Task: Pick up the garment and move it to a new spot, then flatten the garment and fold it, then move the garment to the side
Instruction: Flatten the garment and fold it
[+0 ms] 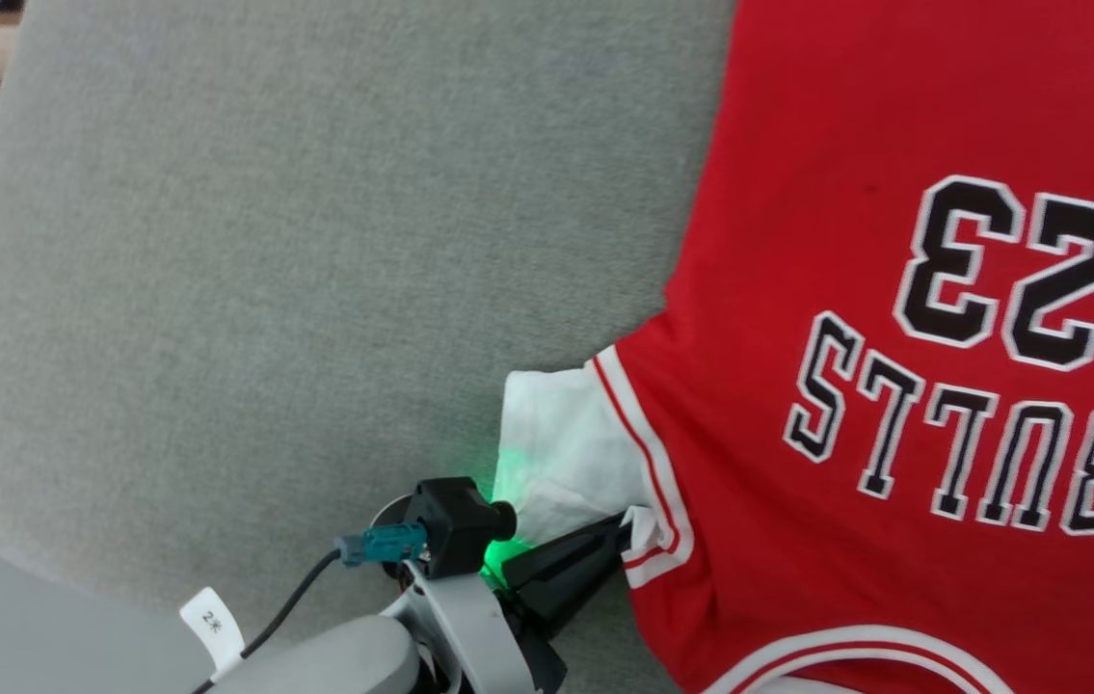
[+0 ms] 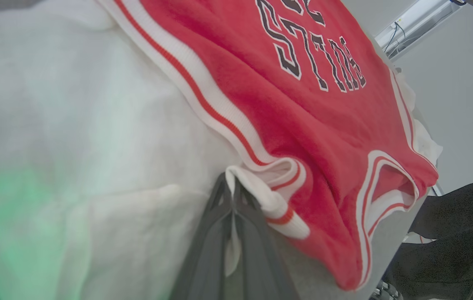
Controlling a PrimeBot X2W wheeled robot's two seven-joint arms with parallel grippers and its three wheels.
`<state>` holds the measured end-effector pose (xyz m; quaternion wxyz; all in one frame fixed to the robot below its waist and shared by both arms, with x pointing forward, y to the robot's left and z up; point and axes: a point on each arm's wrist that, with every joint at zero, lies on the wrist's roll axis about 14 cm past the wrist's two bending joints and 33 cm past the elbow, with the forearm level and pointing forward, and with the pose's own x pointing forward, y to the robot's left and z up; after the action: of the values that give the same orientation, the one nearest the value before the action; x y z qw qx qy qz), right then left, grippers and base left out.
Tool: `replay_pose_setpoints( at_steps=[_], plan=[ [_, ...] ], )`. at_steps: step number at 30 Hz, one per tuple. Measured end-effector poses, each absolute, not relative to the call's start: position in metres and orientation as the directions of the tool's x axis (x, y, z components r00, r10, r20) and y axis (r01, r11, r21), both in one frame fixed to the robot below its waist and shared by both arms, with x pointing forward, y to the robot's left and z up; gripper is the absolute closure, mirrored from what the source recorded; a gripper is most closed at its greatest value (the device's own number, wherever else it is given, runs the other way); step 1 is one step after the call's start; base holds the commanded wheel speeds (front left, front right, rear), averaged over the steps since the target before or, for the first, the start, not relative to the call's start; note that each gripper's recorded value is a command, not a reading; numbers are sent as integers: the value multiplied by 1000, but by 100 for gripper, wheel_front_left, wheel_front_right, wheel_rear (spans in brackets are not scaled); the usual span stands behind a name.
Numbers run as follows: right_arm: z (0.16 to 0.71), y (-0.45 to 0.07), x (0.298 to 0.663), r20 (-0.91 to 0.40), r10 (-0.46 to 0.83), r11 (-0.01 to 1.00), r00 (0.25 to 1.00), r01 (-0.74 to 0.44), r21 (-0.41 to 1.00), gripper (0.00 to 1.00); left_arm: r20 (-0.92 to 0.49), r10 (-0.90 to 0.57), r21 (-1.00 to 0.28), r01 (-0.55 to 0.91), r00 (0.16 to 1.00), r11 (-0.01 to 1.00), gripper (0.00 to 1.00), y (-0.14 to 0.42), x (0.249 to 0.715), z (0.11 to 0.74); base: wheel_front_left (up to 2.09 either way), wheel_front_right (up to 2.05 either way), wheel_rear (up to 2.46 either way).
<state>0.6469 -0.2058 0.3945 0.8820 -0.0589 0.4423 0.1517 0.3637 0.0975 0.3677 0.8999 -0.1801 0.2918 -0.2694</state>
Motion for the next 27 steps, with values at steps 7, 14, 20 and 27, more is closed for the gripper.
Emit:
replay_pose_setpoints(
  at_steps=[7, 14, 20, 27],
  plan=[
    [372, -189, 658, -824, 244, 944, 512, -320, 81, 100, -433, -568, -496, 342, 700, 799, 100, 105, 363, 363, 0, 0, 0],
    [383, -180, 649, -801, 284, 934, 527, -342, 107, 100, -422, -562, -491, 342, 711, 801, 100, 108, 365, 367, 0, 0, 0],
    [403, -186, 627, -781, 305, 920, 545, -379, 94, 100, -419, -526, -456, 329, 740, 827, 100, 125, 367, 374, 0, 0, 0],
    [416, -213, 562, -805, 312, 893, 505, -446, 66, 100, -405, -513, -428, 339, 757, 838, 100, 136, 365, 384, 0, 0, 0]
  ],
)
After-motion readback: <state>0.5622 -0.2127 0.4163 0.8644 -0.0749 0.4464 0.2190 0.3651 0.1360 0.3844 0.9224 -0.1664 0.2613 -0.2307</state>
